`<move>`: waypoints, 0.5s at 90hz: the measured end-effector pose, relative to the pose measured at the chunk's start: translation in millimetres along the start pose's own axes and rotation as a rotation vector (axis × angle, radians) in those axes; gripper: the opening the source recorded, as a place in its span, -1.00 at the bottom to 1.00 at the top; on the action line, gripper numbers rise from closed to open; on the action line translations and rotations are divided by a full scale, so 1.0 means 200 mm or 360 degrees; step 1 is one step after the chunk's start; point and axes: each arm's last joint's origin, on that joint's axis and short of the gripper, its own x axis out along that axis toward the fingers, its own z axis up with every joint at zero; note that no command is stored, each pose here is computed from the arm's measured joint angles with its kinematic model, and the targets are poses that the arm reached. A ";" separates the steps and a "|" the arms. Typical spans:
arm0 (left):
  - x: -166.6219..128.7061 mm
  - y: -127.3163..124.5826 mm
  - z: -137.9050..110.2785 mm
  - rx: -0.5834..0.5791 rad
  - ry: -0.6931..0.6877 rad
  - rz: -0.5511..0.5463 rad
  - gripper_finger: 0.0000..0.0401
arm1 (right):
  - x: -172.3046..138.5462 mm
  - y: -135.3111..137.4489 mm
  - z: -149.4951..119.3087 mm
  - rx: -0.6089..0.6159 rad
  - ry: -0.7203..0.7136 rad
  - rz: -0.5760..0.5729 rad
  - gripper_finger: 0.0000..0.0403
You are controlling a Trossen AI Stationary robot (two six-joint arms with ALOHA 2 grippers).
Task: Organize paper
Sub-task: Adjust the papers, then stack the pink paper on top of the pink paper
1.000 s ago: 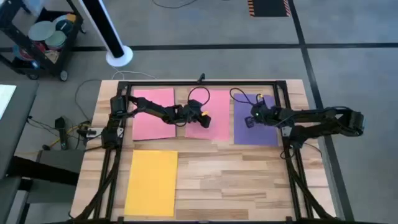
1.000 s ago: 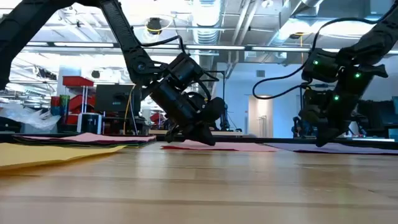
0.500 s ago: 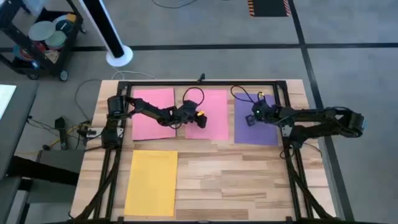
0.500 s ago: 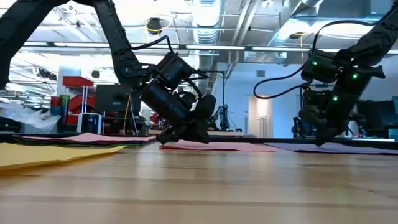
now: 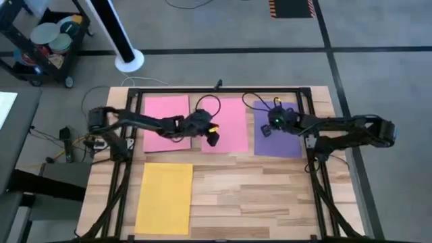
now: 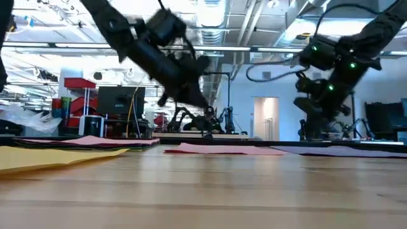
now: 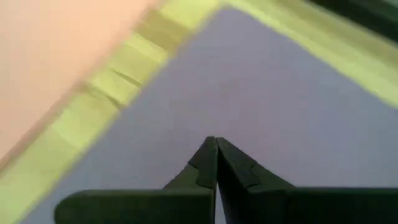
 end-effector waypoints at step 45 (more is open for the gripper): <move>-0.12 -0.14 -0.01 0.0239 -0.0076 0.0003 -1.00 | -0.06 0.11 0.11 -0.0184 -0.0272 0.0287 -1.00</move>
